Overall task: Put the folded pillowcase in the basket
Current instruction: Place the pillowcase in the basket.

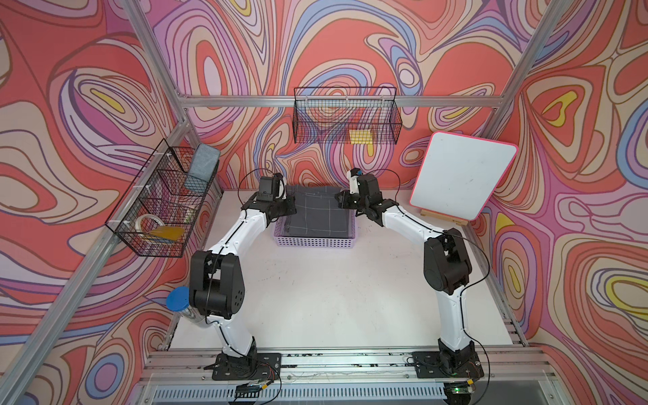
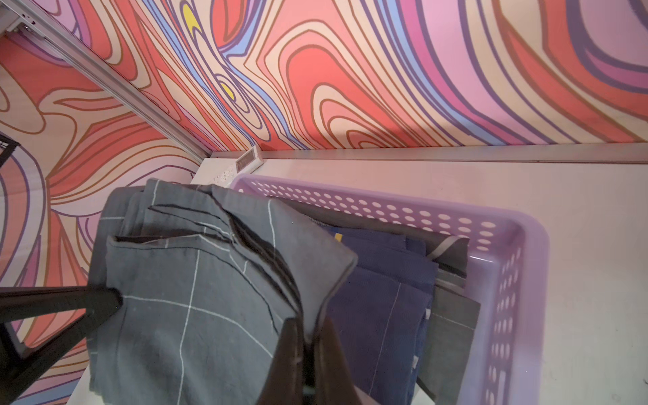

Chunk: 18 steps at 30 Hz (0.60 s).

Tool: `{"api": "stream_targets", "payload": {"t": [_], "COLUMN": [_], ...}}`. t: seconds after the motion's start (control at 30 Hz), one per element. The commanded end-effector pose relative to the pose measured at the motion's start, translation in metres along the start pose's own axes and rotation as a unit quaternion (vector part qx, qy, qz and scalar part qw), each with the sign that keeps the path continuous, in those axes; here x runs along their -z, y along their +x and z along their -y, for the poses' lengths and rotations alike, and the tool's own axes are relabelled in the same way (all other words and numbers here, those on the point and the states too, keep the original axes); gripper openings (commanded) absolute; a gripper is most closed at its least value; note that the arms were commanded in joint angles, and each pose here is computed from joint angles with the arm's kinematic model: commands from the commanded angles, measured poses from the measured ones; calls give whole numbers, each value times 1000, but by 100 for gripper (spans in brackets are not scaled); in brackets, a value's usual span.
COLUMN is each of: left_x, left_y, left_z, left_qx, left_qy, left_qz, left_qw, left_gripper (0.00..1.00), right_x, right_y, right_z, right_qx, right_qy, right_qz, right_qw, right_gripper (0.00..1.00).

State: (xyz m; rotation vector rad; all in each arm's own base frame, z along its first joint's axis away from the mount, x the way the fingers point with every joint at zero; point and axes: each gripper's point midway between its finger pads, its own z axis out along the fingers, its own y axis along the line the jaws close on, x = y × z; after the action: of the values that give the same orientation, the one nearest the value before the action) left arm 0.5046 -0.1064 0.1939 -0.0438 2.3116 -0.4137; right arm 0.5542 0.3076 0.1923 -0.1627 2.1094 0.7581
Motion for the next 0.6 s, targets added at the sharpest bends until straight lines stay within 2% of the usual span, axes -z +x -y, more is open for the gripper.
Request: {"api": "stream_targets", "payload": {"t": [0.0, 0.57], "left_x": [-7, -54], "left_y": [-17, 1], "left_z": [-1, -22], "left_qx": [-11, 12], "left_qy": [16, 22], "left_qz": [16, -30], "left_qw": [1000, 999], "left_gripper": [0, 0], "right_x": [-8, -34], "right_y": [-8, 10], "right_z": [7, 42], "right_qx": [-7, -47], "right_qy": [-11, -5], "right_qz": [4, -27], "right_qw": [1000, 999], "right_gripper": [0, 0]}}
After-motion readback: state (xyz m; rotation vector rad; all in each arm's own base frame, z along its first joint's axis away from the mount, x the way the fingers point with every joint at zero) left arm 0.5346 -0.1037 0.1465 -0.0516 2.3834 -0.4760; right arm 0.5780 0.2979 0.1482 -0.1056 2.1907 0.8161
